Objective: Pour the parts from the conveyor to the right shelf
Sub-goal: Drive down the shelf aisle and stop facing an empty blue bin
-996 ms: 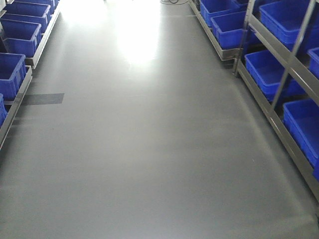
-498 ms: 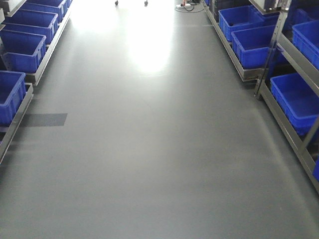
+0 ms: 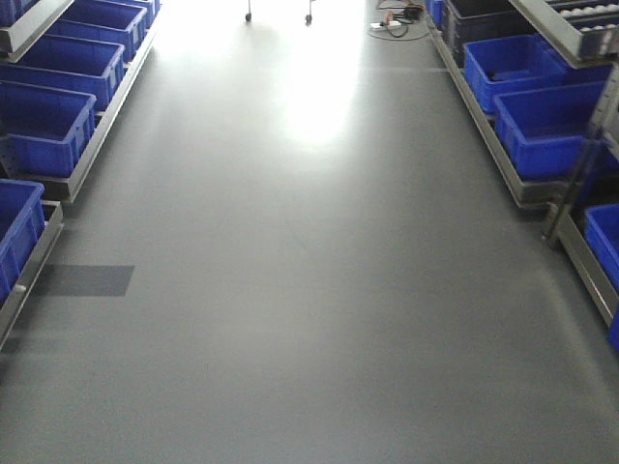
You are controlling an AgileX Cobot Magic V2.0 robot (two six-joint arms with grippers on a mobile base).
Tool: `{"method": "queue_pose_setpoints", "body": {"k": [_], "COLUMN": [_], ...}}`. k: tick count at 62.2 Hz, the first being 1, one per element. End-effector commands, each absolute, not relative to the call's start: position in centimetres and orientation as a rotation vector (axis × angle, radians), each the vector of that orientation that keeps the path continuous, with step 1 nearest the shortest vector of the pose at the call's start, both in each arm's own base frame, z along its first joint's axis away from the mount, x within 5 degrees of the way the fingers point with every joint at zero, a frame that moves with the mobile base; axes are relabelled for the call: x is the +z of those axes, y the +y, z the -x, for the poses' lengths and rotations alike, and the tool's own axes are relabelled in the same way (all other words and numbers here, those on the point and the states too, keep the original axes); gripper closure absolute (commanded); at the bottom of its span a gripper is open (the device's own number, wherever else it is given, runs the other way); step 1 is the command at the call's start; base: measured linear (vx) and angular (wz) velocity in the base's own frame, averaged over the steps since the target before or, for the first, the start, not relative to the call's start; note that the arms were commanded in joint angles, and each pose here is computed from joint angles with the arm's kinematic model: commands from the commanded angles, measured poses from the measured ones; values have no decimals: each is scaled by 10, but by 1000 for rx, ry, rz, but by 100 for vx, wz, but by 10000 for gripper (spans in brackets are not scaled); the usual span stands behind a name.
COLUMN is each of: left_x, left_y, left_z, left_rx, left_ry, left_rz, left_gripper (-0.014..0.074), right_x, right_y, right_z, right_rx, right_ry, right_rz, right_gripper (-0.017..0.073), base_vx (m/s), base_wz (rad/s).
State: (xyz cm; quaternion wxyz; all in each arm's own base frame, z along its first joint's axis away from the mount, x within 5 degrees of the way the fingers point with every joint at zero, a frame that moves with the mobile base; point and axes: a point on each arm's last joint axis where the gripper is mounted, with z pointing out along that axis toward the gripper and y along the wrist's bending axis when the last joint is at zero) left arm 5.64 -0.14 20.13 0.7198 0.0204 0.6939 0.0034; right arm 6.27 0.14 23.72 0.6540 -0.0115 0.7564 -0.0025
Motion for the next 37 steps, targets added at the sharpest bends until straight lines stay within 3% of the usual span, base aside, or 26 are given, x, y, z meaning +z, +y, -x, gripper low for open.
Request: {"method": "queue_pose_setpoints", "body": {"k": [1, 37], "left_x": [198, 198], "left_y": [-1, -1], "left_z": [-56, -56], "left_rx": [0, 0], "left_ry": [1480, 1480], "left_rz": [-38, -38], "left_gripper": [600, 600], "right_x": [254, 254], "right_y": [1, 1], "right_z": [-63, -63], "right_rx": [-19, -19], "right_ry": [1616, 1616], "right_rz": [26, 26], "right_gripper": [568, 568], "base_vx": [59, 55], "base_wz": [19, 17]}}
